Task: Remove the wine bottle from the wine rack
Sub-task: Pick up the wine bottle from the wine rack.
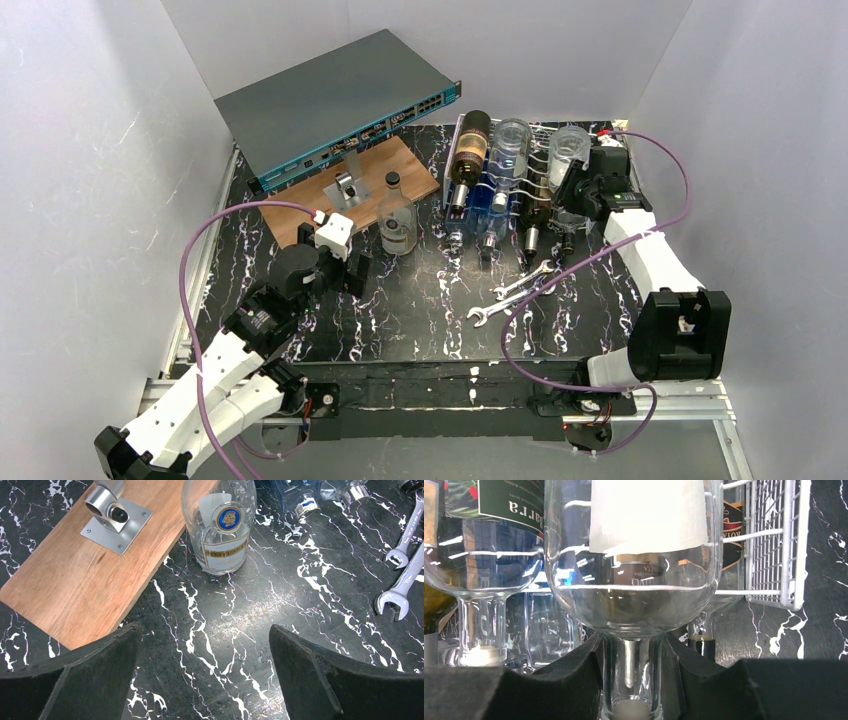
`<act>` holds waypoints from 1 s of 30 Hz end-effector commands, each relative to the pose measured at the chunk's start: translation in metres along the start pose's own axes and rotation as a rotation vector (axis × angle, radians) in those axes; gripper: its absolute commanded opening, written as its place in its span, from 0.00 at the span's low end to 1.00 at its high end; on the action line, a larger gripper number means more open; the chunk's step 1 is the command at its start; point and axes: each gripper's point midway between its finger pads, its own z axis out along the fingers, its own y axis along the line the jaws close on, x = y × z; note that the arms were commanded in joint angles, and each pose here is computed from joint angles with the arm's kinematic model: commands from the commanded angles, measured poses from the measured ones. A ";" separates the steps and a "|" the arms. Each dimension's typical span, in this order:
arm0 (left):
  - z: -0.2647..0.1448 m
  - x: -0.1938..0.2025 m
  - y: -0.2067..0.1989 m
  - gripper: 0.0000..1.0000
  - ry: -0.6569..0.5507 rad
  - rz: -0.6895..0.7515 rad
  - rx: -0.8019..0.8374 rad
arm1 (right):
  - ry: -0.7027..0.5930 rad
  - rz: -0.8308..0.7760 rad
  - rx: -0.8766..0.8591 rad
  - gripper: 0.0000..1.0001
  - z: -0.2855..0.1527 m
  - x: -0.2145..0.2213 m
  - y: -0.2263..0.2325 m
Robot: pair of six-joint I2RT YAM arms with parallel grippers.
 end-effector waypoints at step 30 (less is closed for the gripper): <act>-0.004 -0.004 -0.025 0.98 -0.020 0.037 0.160 | -0.310 -0.107 -0.196 0.01 -0.106 -0.086 0.042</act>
